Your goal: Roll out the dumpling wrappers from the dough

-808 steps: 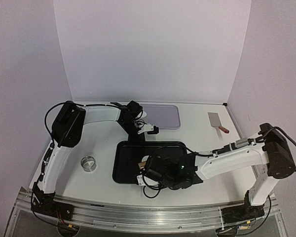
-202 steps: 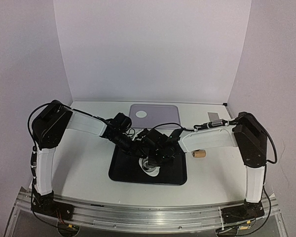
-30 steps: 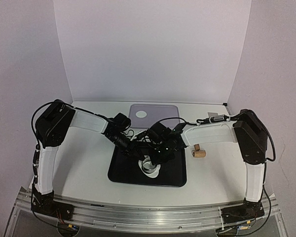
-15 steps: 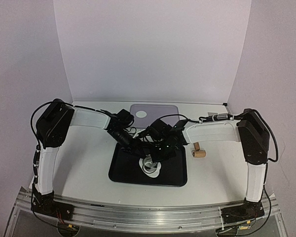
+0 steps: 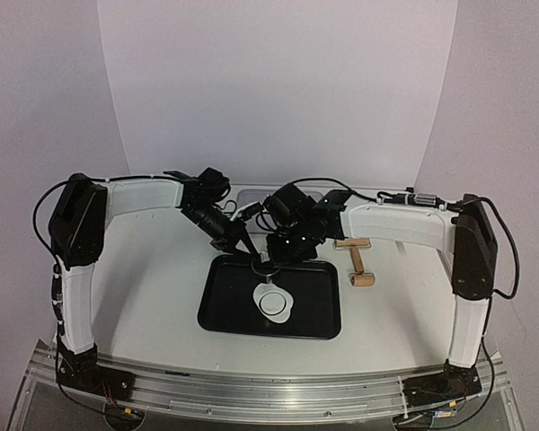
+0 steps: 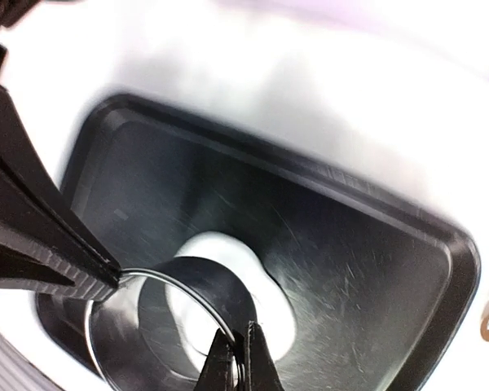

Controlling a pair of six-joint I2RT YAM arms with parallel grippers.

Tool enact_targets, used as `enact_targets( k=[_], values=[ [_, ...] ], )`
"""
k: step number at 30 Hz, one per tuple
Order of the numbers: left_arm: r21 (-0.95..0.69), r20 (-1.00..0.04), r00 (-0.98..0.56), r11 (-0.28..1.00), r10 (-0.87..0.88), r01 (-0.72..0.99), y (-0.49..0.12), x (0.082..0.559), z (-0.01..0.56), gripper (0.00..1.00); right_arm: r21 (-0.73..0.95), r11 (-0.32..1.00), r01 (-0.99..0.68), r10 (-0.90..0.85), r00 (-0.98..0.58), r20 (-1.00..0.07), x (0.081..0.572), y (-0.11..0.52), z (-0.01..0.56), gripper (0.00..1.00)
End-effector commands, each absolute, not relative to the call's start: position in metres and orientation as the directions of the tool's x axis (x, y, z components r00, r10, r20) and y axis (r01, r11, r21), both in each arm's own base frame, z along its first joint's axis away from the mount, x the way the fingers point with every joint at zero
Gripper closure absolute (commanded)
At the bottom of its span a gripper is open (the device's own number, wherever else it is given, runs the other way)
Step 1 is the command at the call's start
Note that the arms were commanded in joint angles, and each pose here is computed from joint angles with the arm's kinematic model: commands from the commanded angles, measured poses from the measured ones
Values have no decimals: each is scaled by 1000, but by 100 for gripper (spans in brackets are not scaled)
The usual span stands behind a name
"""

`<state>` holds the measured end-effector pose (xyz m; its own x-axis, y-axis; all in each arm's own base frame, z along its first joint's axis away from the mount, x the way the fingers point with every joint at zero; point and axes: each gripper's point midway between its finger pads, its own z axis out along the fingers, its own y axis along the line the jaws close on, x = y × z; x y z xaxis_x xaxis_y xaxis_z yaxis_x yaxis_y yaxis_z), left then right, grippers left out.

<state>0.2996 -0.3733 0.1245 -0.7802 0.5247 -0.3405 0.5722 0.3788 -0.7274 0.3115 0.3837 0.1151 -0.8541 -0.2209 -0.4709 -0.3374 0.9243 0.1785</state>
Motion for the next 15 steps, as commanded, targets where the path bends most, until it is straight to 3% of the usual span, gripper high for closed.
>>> enact_targets(
  k=[1, 6, 15],
  values=[
    [-634, -372, -787, 485, 492, 603, -316, 313, 143, 100, 329, 864, -382, -107, -775, -622, 333, 461, 182, 100],
    [-562, -418, -816, 593, 399, 577, -248, 336, 156, 100, 460, 750, -474, -101, -770, -630, 322, 557, 183, 100],
    [-491, -329, -890, 748, 315, 446, -136, 329, 109, 100, 640, 552, -534, -39, -784, -620, 289, 654, 174, 100]
  ],
)
